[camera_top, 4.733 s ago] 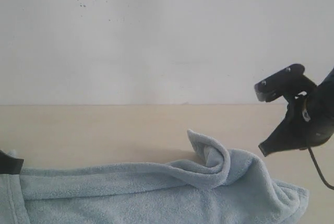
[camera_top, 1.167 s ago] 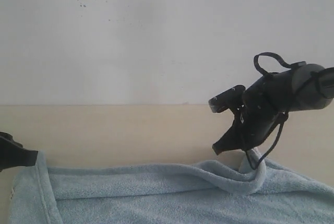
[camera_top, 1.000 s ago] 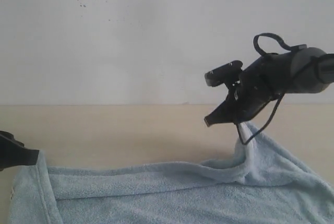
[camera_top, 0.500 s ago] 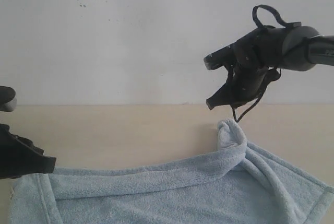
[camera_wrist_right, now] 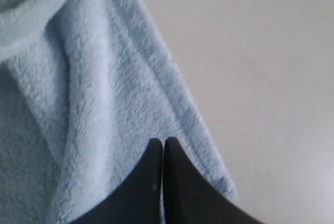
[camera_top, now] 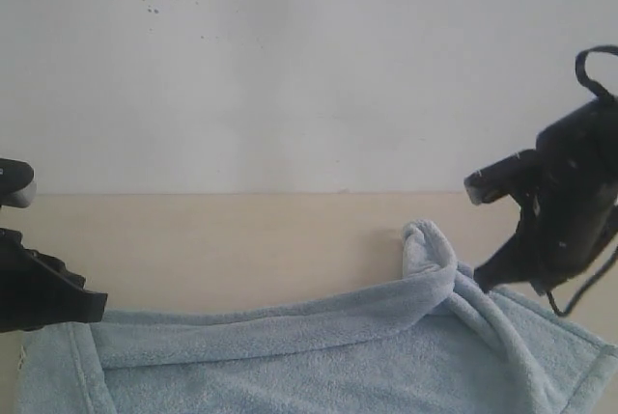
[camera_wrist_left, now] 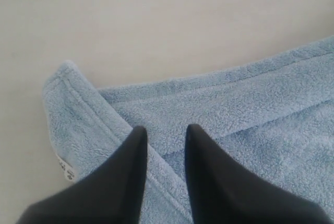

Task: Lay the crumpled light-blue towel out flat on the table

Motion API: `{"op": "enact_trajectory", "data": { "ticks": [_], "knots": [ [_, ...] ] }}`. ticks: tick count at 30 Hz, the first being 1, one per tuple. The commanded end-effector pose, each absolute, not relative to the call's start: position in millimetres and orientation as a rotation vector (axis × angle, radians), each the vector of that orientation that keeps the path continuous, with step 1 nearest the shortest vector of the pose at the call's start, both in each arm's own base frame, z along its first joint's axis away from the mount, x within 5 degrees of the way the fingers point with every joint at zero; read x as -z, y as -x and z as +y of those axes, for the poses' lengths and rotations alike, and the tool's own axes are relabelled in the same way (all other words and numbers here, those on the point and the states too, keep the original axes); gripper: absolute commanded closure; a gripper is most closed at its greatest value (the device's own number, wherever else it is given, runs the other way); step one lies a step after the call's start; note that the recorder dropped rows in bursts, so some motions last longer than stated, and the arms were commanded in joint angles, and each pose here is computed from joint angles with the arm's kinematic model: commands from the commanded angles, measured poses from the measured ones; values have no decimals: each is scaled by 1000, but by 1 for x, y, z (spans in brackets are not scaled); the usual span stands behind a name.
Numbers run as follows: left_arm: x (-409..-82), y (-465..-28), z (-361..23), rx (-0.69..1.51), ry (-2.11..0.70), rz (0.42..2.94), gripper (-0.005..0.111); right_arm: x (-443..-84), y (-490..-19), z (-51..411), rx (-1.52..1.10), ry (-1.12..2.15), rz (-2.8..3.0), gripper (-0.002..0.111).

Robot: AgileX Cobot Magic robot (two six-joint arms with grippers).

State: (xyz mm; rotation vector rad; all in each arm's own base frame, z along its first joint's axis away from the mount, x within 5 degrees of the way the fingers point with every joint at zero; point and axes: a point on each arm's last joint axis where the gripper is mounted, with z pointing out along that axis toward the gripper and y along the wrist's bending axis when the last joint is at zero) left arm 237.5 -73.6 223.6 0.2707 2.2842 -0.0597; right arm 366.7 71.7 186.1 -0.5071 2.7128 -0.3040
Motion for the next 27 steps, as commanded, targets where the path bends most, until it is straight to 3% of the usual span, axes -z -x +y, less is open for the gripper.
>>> {"op": "enact_trajectory", "data": {
  "ticks": [1, 12, 19, 27],
  "knots": [
    [-222, -236, -75, 66, -279, 2290, 82, -168, -348, 64, 269, 526, 2697, 108],
    [-220, -234, -76, 62, -275, 2307, 82, -152, -343, 20, 296, 330, 2735, 108],
    [-220, -234, -76, 62, -275, 2307, 82, -153, -347, 21, 279, 376, 2685, 108],
    [-219, -234, -75, 55, -278, 2311, 82, -125, -349, 22, 270, 384, 2760, 108]
  ]
}}
